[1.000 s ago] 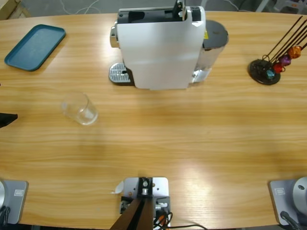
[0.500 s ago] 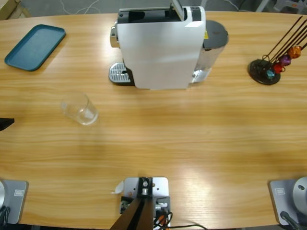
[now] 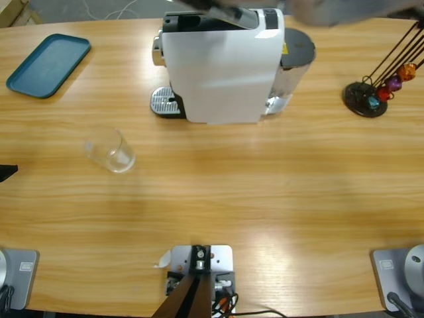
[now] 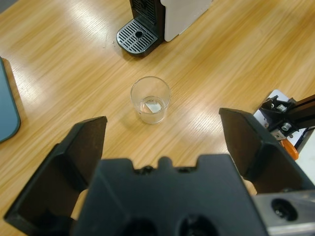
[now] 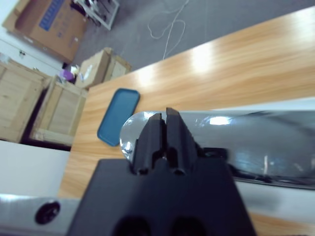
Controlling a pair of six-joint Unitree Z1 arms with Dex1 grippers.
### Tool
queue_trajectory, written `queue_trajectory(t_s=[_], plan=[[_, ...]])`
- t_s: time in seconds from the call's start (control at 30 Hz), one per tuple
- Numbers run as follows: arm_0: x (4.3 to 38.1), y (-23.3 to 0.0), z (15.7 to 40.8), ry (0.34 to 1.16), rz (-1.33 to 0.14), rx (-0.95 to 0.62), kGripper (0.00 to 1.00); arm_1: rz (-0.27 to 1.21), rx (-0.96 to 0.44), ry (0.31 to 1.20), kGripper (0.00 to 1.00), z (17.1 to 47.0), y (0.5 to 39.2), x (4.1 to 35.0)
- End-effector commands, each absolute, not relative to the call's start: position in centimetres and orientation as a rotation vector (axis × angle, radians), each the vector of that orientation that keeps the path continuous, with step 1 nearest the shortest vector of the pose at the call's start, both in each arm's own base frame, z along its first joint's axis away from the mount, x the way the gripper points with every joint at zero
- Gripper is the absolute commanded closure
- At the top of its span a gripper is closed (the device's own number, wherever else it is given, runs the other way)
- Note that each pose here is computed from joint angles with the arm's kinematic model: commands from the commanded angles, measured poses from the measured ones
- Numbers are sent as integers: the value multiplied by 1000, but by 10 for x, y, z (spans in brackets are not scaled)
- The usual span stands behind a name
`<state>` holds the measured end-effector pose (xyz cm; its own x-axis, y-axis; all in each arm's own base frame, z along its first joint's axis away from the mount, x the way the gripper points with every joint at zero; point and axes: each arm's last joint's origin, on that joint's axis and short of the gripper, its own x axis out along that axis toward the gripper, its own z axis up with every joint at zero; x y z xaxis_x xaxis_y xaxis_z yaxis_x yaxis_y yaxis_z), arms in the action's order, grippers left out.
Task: Pour coffee
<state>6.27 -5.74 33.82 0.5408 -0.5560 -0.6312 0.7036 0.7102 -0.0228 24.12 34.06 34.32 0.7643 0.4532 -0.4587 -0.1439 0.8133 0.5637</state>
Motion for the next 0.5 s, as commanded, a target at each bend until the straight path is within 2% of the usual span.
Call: queue_trajectory(t_s=[0.03,0.1,0.23,0.5], plan=[[59,-54,327,702,-752,244,4,302,365,811,1000,256,361,237],[60,-54,328,700,-748,239,3,292,360,852,1000,247,362,237],[61,-53,330,734,-683,116,0,253,343,901,1000,239,355,244],[63,-55,334,727,-685,115,0,188,305,967,1000,217,345,259]])
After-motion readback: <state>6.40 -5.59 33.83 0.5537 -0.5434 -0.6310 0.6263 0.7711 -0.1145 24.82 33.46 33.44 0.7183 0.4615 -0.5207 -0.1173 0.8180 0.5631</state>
